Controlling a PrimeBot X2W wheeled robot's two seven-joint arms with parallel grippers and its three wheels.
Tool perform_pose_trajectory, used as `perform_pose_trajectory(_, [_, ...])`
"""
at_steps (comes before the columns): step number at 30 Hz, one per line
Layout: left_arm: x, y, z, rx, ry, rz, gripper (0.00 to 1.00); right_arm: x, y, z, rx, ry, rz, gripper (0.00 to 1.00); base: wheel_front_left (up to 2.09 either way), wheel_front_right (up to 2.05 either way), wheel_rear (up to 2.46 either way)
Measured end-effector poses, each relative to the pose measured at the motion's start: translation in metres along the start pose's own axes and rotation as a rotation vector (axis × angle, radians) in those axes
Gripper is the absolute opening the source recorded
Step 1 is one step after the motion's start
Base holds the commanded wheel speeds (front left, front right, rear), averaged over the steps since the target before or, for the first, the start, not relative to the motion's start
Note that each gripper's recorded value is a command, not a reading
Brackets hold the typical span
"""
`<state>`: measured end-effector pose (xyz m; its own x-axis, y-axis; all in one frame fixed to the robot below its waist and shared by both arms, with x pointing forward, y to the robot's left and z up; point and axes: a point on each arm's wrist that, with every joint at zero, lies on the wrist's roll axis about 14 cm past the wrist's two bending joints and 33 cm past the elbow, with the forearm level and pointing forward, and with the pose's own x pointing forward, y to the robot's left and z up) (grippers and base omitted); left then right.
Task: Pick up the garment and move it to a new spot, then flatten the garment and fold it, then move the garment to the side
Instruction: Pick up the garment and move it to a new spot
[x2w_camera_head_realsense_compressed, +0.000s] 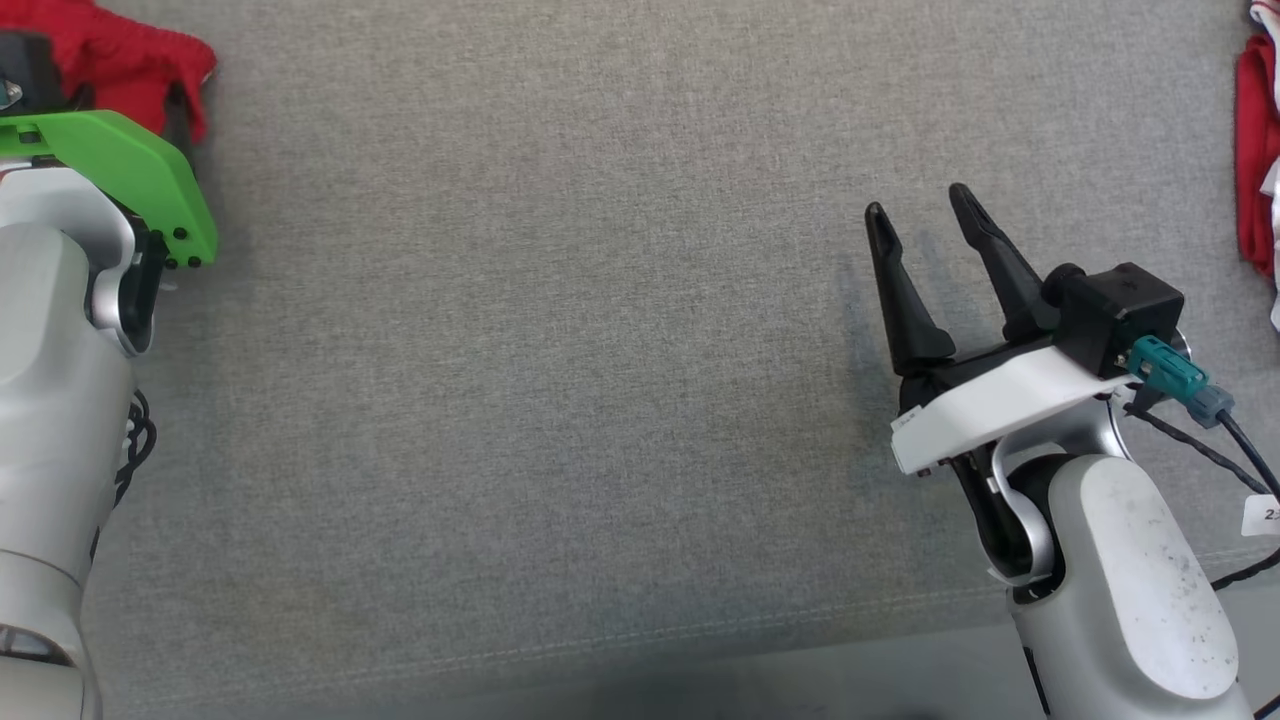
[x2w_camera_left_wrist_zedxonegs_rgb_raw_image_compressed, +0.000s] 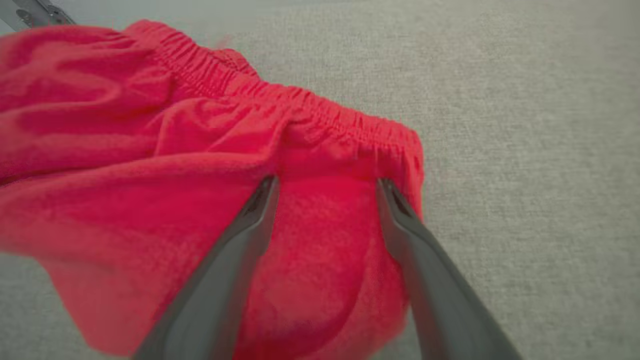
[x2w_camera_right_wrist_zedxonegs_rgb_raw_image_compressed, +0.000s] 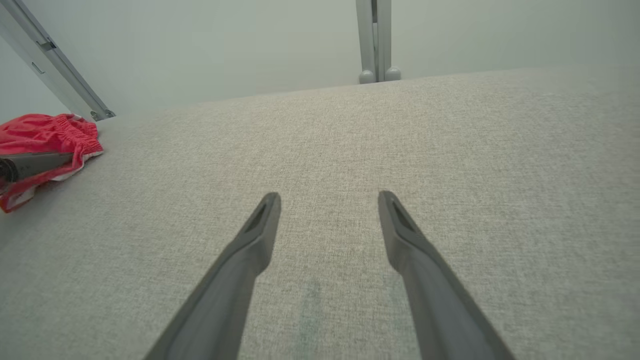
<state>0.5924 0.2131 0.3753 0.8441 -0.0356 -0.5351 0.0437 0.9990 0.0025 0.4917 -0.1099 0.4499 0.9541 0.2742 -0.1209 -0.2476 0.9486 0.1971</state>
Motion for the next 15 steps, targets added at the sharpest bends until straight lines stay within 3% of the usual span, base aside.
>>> perform_pose_trajectory(8, [0.019,-0.013,-0.022,0.0,0.067,-0.021,1.0,-0.002,-0.011,-0.013,-0.007,0.036,-0.027,1.0,0.0,0.0,0.0])
perform_pose_trajectory(9, [0.02,-0.013,-0.023,0.0,0.073,-0.021,0.85,-0.002,-0.011,-0.013,-0.007,0.037,-0.027,1.0,0.0,0.0,0.0])
perform_pose_trajectory(10, [0.021,-0.013,-0.025,0.0,0.078,-0.019,0.52,-0.002,-0.011,-0.014,-0.007,0.038,-0.026,1.0,0.0,0.0,0.0])
perform_pose_trajectory(12, [0.021,-0.015,-0.026,0.0,0.08,-0.022,0.29,-0.003,-0.011,-0.013,-0.008,0.038,-0.027,1.0,0.0,0.0,0.0])
perform_pose_trajectory(13, [0.021,-0.015,-0.026,0.0,0.081,-0.021,0.0,-0.003,-0.011,-0.013,-0.008,0.037,-0.028,1.0,0.0,0.0,0.0])
perform_pose_trajectory(15, [0.021,-0.018,-0.026,0.003,0.076,-0.024,0.0,-0.003,-0.012,-0.012,-0.009,0.035,-0.029,1.0,0.0,0.0,0.0])
